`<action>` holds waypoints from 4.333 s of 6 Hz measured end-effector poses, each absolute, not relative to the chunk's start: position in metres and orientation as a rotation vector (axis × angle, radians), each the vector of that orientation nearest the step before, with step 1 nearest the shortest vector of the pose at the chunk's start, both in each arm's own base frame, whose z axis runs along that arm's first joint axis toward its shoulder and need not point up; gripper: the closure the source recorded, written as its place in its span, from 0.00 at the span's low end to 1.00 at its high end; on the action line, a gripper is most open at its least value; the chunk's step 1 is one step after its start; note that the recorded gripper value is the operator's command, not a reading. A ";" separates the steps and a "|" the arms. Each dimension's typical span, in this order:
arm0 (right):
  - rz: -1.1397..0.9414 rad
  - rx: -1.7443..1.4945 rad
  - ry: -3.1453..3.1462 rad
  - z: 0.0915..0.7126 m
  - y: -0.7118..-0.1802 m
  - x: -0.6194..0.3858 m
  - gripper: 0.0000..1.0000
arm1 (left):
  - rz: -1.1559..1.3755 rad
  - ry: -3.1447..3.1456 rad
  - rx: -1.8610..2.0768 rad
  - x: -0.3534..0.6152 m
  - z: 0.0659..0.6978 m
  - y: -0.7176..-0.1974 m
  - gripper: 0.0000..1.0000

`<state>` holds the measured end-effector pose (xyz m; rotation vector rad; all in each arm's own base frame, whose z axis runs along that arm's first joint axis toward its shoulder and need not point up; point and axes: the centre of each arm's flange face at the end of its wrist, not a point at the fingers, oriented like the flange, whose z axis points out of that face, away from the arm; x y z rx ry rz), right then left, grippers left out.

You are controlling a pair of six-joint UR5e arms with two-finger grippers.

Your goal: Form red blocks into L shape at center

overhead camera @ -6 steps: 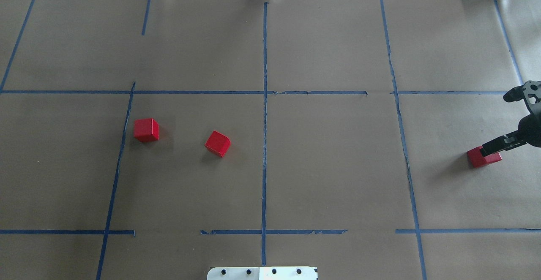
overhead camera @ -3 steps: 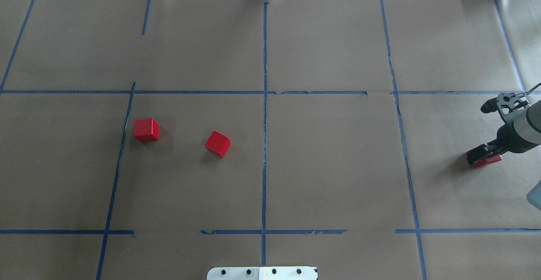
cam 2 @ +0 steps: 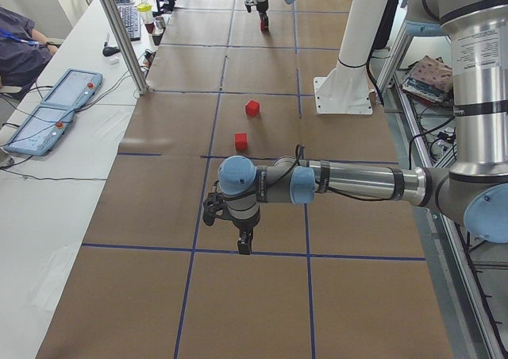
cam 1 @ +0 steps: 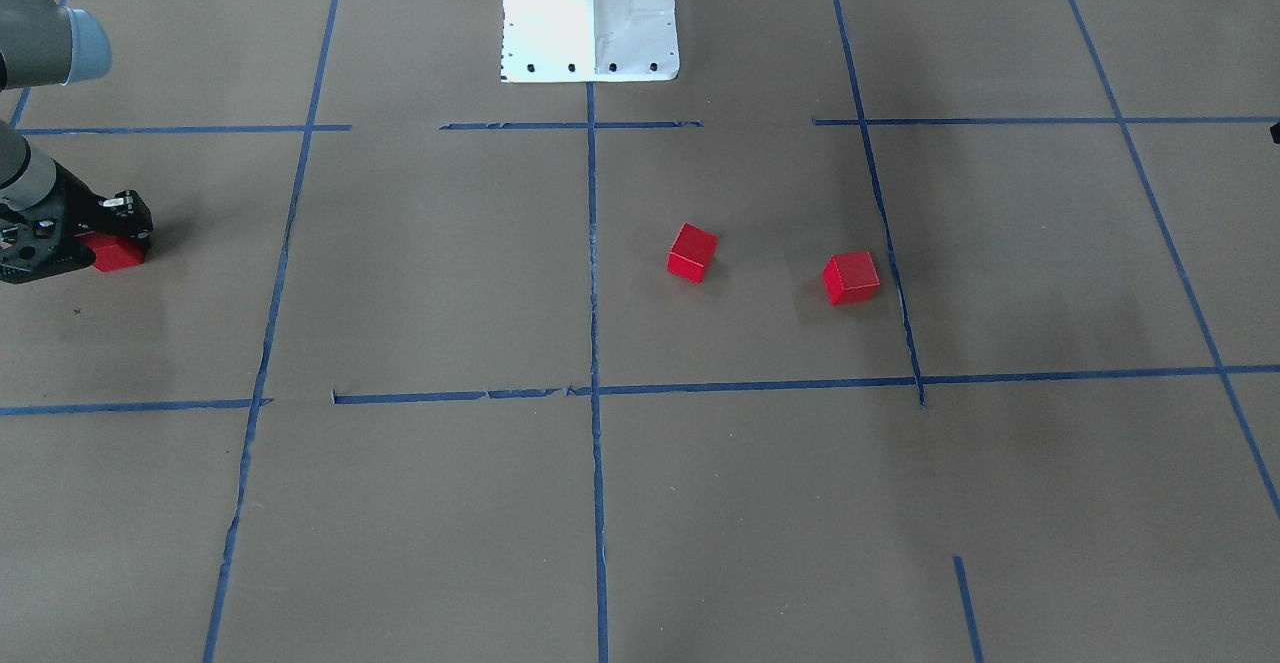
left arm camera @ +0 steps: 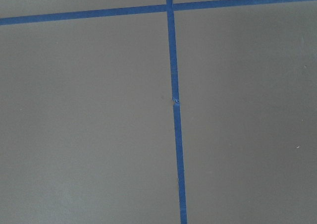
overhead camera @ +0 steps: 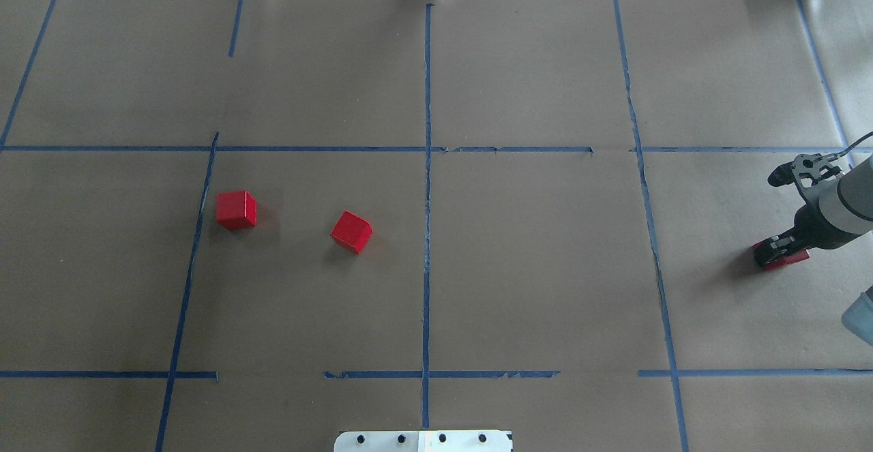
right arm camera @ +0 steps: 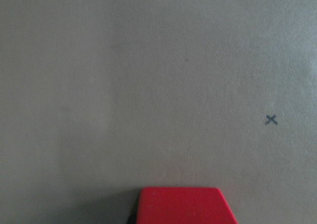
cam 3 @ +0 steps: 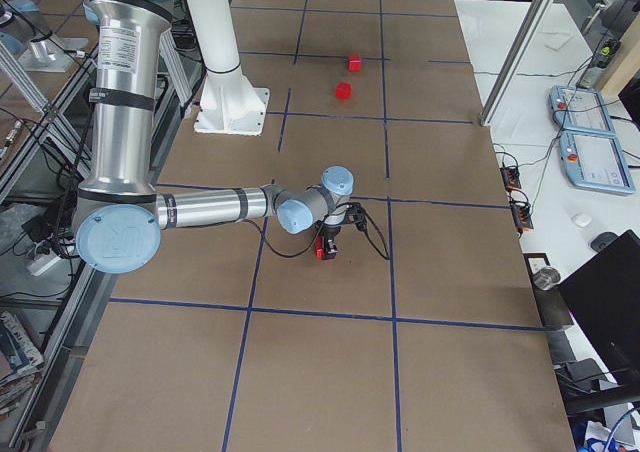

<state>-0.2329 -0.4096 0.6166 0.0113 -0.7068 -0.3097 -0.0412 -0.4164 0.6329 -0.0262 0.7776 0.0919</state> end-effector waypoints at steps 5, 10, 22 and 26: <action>-0.190 0.004 -0.788 0.365 -0.453 -0.332 0.91 | 0.090 0.778 -0.030 -0.041 0.635 -0.413 0.00; 0.034 -0.091 -0.772 0.180 -0.435 -0.599 0.81 | 0.089 0.778 -0.034 -0.041 0.636 -0.413 0.00; 0.051 -0.039 -0.843 0.142 -0.466 -0.550 0.00 | 0.094 0.778 -0.023 -0.041 0.632 -0.414 0.00; -0.140 0.069 -0.787 0.296 -0.610 -0.265 0.00 | 0.153 0.772 0.135 -0.039 0.576 -0.445 0.00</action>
